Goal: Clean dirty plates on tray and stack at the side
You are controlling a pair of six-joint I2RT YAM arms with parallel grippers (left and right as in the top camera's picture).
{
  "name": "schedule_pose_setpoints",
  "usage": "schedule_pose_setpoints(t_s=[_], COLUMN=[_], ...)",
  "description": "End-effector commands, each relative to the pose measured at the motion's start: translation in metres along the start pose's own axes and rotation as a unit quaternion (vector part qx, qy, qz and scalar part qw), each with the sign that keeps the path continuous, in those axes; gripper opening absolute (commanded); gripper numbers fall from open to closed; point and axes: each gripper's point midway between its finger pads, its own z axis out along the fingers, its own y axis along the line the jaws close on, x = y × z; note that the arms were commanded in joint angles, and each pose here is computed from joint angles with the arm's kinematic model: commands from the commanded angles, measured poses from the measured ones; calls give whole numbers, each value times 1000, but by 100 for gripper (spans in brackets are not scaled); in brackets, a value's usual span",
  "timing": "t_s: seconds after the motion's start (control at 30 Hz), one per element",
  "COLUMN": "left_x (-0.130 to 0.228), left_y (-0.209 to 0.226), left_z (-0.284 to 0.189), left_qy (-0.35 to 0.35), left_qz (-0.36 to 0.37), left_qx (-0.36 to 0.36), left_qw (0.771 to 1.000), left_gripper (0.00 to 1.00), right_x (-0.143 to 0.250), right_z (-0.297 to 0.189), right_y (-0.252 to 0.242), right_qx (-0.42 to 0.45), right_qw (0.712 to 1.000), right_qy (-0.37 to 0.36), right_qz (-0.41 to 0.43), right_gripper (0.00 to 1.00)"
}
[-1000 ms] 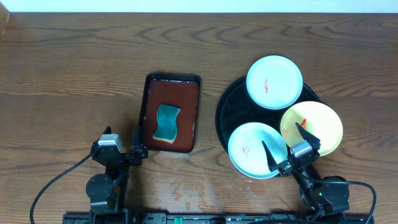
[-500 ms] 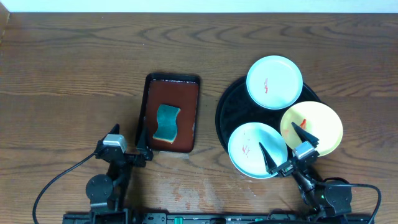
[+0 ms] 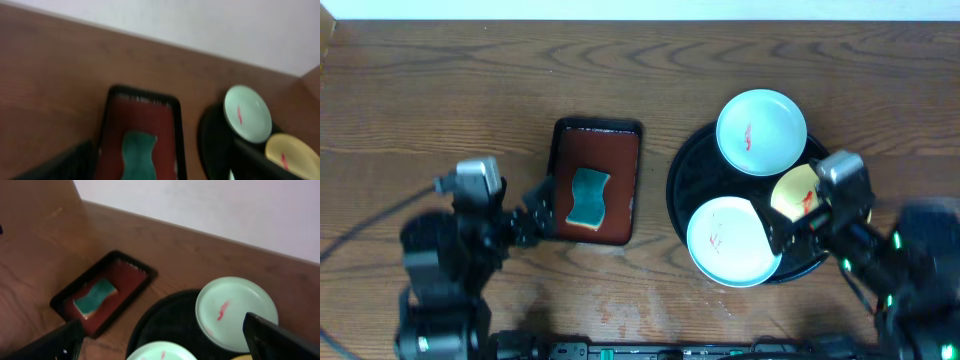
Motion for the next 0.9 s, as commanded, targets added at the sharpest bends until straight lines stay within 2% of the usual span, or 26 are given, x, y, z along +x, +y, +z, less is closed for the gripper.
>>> schedule_pose_setpoints(t_s=[0.0,0.1,0.2,0.33,0.37,0.4,0.47,0.53,0.67,0.83,0.87], left_x=[-10,-3,8,37,49,67,94,120,162,200,208], left_y=[-2,6,13,15,14,13,13,22,48,64,66], left_z=[14,28,44,60,63,68,75,83,113,142,147], left_qy=[99,154,188,257,283,324,376,419,464,499,505], left_qz=[-30,-52,-80,-120,-120,-108,-95,-65,-8,-36,-41], left_qx=[-12,-26,-32,-27,-28,-25,-37,-74,-162,-188,-190], left_qw=[995,986,978,959,951,940,921,903,871,845,841], left_gripper=[86,86,86,84,82,76,71,68,62,57,52], right_x=[-5,7,23,37,41,47,54,59,60,62,62], right_z=[31,54,71,89,92,96,98,98,98,97,97], right_y=[-10,-1,-2,1,0,-1,-1,-1,-2,-1,-1], right_qx=[-16,-66,-80,-104,-104,-104,-101,-101,-99,-96,-96], right_qw=[997,987,978,964,962,959,952,948,948,944,943], right_qy=[73,118,155,189,196,208,225,234,236,242,244], right_qz=[32,87,114,153,158,163,181,188,188,202,206], right_gripper=[99,99,99,99,90,83,78,67,63,59,56])
